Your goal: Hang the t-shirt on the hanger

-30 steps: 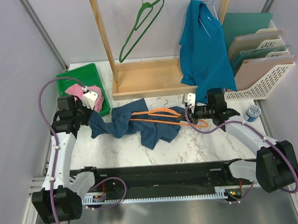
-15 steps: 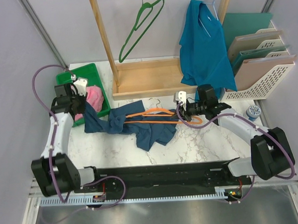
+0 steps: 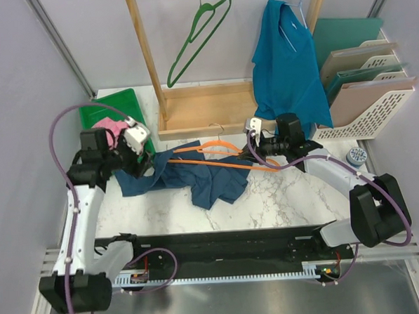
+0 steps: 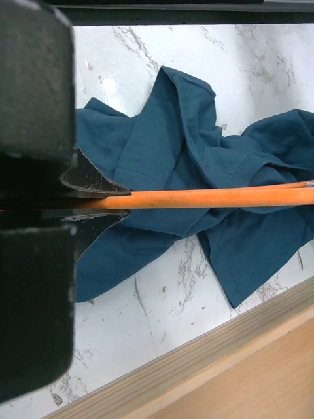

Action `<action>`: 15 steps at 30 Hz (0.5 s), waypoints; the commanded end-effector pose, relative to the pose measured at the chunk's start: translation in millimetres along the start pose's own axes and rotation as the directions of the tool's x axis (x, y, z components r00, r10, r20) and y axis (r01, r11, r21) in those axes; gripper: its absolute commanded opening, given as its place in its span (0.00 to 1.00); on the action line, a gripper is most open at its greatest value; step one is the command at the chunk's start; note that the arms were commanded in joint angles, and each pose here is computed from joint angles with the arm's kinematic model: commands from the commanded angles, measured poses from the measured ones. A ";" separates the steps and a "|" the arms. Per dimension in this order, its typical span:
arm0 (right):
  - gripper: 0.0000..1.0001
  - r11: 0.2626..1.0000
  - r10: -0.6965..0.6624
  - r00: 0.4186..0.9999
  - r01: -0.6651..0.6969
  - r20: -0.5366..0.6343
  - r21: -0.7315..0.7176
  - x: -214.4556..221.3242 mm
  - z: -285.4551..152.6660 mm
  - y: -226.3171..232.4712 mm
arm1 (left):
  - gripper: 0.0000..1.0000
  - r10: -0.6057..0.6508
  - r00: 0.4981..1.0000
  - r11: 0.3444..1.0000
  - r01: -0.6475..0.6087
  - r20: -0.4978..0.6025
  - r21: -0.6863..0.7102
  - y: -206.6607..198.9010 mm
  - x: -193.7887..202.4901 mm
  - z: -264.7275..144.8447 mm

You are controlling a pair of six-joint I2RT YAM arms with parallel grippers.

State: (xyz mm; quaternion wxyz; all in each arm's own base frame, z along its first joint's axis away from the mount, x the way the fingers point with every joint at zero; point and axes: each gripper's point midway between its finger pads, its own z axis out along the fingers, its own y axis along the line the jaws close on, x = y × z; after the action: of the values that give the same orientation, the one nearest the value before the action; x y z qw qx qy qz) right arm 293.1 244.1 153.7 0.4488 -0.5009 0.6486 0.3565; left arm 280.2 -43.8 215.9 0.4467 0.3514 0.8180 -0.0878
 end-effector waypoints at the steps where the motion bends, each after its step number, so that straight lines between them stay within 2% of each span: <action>1: 0.00 0.999 -0.045 0.997 0.044 0.066 0.016 -26.7 0.7 -7.2 | 0.78 0.101 0.994 0.984 -0.095 -0.034 0.152 -58.1 10.8 8.0; 2: 0.00 0.999 -0.044 0.997 0.044 0.068 0.015 -27.3 0.5 -6.8 | 0.89 0.094 0.994 0.983 -0.086 -0.047 0.159 -61.0 14.2 11.4; 5: 0.00 0.999 -0.049 0.996 0.048 0.073 0.021 -29.9 -0.2 -7.6 | 0.96 0.090 0.989 0.992 -0.079 -0.118 0.096 -55.0 28.9 24.2; 7: 0.00 0.998 -0.054 0.995 0.052 0.080 0.019 -32.2 -0.6 -7.1 | 0.96 0.102 0.985 0.992 -0.089 -0.139 0.092 -59.1 39.2 33.3; 9: 0.00 0.998 -0.056 0.995 0.055 0.088 0.016 -34.7 -0.7 -6.6 | 0.95 0.127 0.976 0.992 -0.127 -0.174 0.014 -46.9 44.1 43.4; 10: 0.00 0.998 -0.060 0.994 0.059 0.091 0.016 -36.3 -1.5 -6.0 | 0.93 0.146 0.972 0.989 -0.144 -0.183 0.028 -51.3 47.9 48.6; 11: 0.00 0.998 -0.055 0.994 0.054 0.091 0.017 -36.8 -1.5 -6.3 | 0.90 0.156 0.967 0.986 -0.166 -0.199 -0.031 -40.7 47.8 52.5; 12: 0.00 0.998 -0.059 0.994 0.058 0.097 0.018 -39.6 -2.7 -6.3 | 0.85 0.156 0.964 0.983 -0.172 -0.215 -0.061 -35.3 49.2 57.3; 14: 0.00 0.996 -0.088 0.992 0.088 0.094 0.004 -38.6 -3.9 -2.0 | 0.61 0.138 0.963 0.973 -0.175 -0.230 -0.148 -17.7 45.3 60.1; 15: 0.00 0.995 -0.100 0.991 0.101 0.092 -0.005 -38.1 -6.0 1.9 | 0.35 0.138 0.961 0.967 -0.183 -0.238 -0.179 -8.3 41.8 58.1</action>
State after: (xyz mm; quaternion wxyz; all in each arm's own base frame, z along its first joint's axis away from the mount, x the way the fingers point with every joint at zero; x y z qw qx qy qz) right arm 295.3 245.6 157.7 0.4528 -0.4903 0.6515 0.3608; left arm 252.6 -79.8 120.9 0.3323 0.4331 0.8373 -0.0307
